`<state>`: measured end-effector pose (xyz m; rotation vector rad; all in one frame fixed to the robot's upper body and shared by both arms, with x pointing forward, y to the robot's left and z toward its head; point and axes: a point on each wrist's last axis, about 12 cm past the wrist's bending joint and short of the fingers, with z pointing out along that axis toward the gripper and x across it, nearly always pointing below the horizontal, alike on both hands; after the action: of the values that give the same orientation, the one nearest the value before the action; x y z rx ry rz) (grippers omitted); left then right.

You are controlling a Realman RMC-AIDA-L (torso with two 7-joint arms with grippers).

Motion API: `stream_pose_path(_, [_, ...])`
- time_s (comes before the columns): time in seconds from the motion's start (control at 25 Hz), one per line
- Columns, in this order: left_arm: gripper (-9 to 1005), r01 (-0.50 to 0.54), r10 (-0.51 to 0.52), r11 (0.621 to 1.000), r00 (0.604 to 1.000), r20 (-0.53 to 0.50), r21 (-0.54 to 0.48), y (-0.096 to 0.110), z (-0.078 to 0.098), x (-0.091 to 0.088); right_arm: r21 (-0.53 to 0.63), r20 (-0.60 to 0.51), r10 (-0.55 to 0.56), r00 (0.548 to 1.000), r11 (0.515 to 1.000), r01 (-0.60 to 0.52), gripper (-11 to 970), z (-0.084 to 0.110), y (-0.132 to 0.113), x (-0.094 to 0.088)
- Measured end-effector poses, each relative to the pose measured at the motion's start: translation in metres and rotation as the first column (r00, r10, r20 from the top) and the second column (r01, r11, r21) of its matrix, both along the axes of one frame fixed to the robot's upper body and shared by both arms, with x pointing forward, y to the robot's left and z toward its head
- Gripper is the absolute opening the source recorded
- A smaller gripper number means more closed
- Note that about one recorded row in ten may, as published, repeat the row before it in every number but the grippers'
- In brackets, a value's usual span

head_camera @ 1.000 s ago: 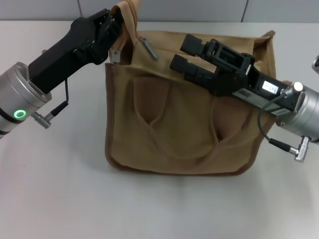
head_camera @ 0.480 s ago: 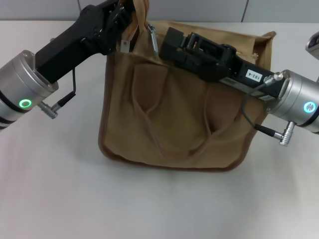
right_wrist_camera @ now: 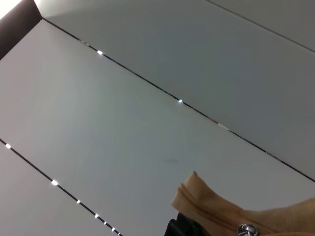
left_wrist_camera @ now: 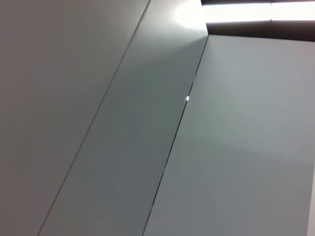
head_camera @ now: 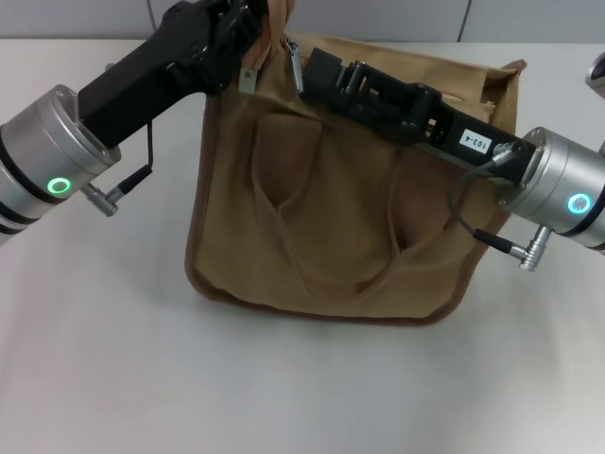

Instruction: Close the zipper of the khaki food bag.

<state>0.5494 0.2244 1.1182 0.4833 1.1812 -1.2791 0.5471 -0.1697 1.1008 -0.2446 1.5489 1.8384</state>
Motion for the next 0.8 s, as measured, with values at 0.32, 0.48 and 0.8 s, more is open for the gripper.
stream_pose_path(0.32, [36, 0.014, -0.014, 1.0, 1.0, -0.008, 0.027, -0.0064, 0.0003, 0.0046, -0.018, 0.059, -0.008, 0.998, 1.0, 0.009, 738, 0.0031, 0.0043, 0.0037])
stream_pose_path(0.48, [37, 0.014, -0.014, 1.0, 1.0, -0.004, 0.026, -0.0075, 0.0018, 0.0065, -0.053, 0.06, -0.026, 0.998, 0.998, 0.029, 739, 0.0005, 0.0057, 0.0073])
stream_pose_path(0.8, [38, 0.009, -0.009, 1.0, 1.0, 0.0, 0.03, -0.0083, 0.0028, 0.0084, -0.049, 0.103, -0.031, 0.994, 0.998, 0.036, 739, 0.0019, 0.0084, 0.0065])
